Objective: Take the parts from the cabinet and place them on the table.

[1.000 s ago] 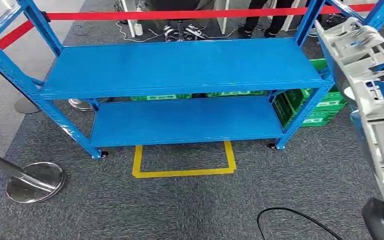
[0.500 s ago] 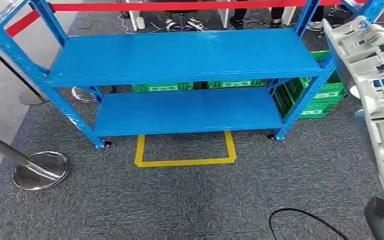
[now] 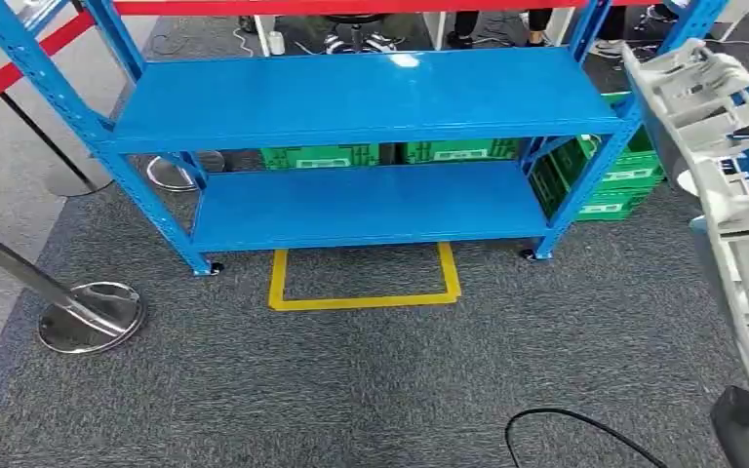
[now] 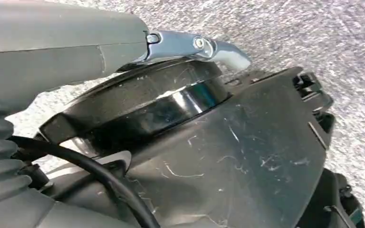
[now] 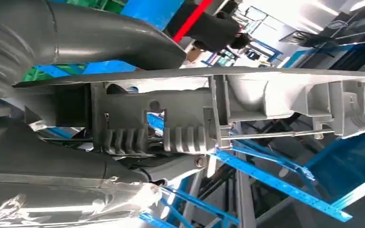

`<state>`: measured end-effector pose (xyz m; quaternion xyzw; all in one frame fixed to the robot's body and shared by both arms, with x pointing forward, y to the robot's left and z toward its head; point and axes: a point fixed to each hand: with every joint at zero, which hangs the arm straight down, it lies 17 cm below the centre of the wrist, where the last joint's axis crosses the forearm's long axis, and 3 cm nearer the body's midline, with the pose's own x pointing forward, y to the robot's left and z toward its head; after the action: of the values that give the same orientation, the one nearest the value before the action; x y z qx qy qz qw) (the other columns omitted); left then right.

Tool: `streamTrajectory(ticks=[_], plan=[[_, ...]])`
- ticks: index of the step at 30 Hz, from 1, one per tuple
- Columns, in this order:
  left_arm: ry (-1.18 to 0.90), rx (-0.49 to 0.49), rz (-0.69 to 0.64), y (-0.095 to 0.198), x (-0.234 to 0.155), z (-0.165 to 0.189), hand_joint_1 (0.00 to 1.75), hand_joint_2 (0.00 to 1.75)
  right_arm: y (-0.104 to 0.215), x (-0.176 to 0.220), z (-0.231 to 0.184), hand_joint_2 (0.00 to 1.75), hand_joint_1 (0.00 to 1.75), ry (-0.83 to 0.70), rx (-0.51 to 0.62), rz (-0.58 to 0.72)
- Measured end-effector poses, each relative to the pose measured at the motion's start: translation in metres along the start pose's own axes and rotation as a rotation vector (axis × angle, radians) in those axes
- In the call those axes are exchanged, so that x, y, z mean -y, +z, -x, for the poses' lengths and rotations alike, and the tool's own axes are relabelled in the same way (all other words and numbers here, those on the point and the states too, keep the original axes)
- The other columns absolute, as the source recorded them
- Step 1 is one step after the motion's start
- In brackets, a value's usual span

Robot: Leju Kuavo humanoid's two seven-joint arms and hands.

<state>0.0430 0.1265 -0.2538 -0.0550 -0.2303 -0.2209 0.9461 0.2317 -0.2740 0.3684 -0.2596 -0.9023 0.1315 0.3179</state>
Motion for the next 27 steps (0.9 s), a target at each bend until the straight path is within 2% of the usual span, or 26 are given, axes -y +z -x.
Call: streamTrajectory(ticks=[27], plan=[[-0.028, -0.027, -0.010, 0.000, -0.002, 0.005, 0.00, 1.75, 0.005, 0.016, 0.013, 1.75, 1.75, 0.003, -0.062, 0.037]])
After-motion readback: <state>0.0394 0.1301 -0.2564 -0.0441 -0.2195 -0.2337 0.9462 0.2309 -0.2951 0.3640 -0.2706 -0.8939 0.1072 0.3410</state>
